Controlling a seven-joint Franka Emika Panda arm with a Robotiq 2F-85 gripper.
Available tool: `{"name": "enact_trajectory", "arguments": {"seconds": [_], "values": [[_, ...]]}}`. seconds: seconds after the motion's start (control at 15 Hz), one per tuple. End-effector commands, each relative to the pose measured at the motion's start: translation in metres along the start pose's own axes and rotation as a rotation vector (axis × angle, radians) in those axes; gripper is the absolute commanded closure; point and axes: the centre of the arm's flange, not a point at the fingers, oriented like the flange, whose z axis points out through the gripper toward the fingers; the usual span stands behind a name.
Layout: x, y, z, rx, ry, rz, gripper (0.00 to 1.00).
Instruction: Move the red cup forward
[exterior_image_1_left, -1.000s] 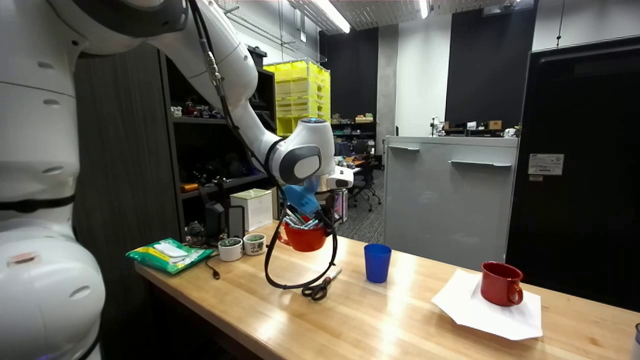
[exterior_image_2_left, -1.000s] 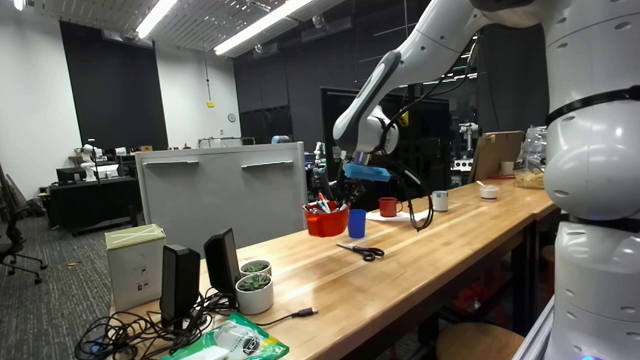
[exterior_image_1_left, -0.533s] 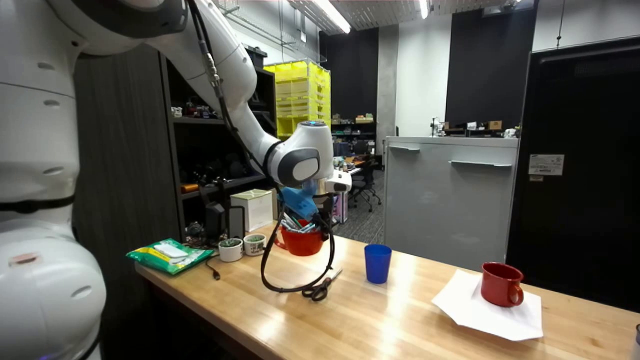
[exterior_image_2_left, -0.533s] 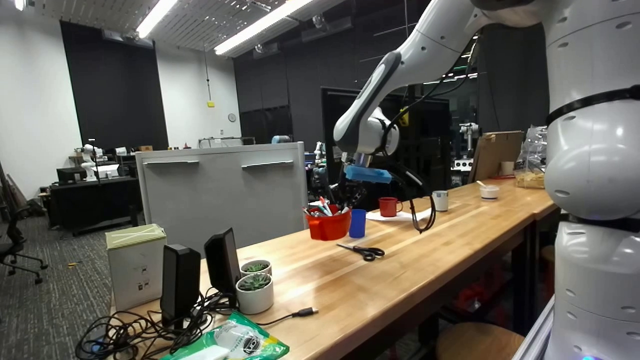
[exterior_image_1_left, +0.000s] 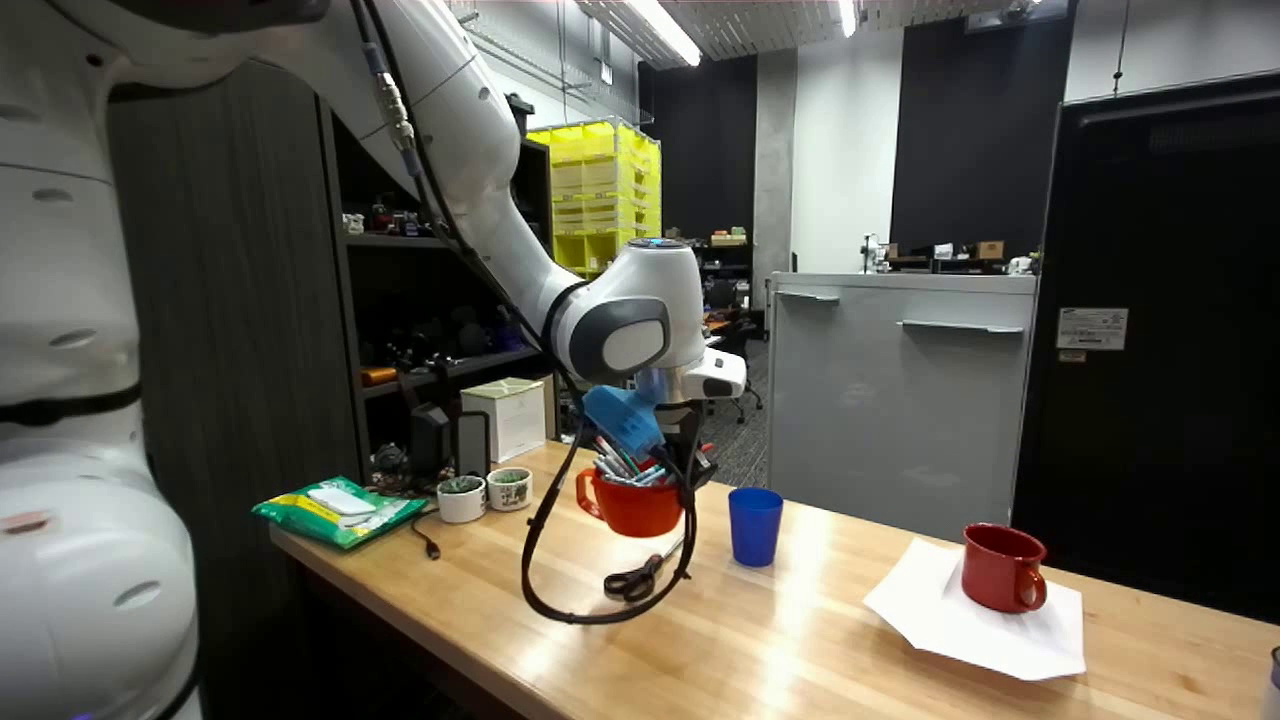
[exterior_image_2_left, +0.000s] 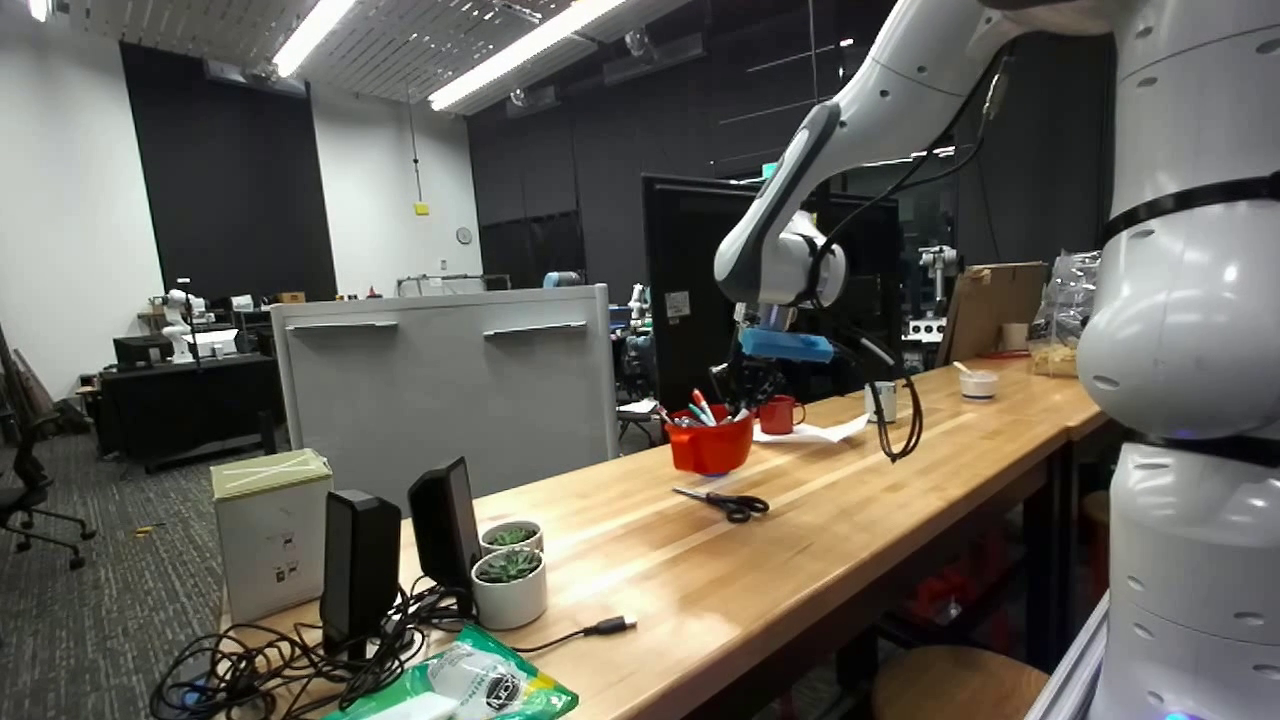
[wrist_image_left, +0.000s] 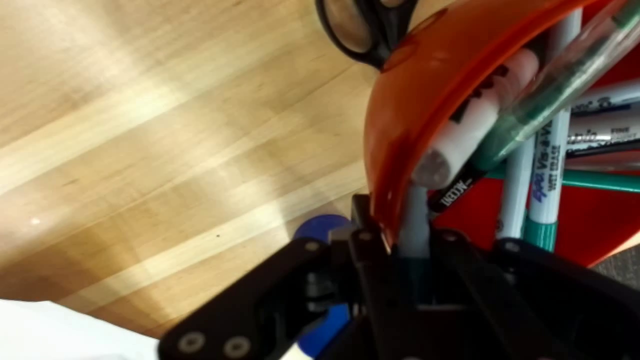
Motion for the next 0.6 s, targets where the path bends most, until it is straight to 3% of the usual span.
{"name": "enact_trajectory", "arguments": {"seconds": [0.0,0.53], "values": [[-0.014,0.04,-0.025,-0.025,0.034,0.032,0.96],[-0.024,0.111,-0.032,-0.071,0.056,0.116,0.96]]}}
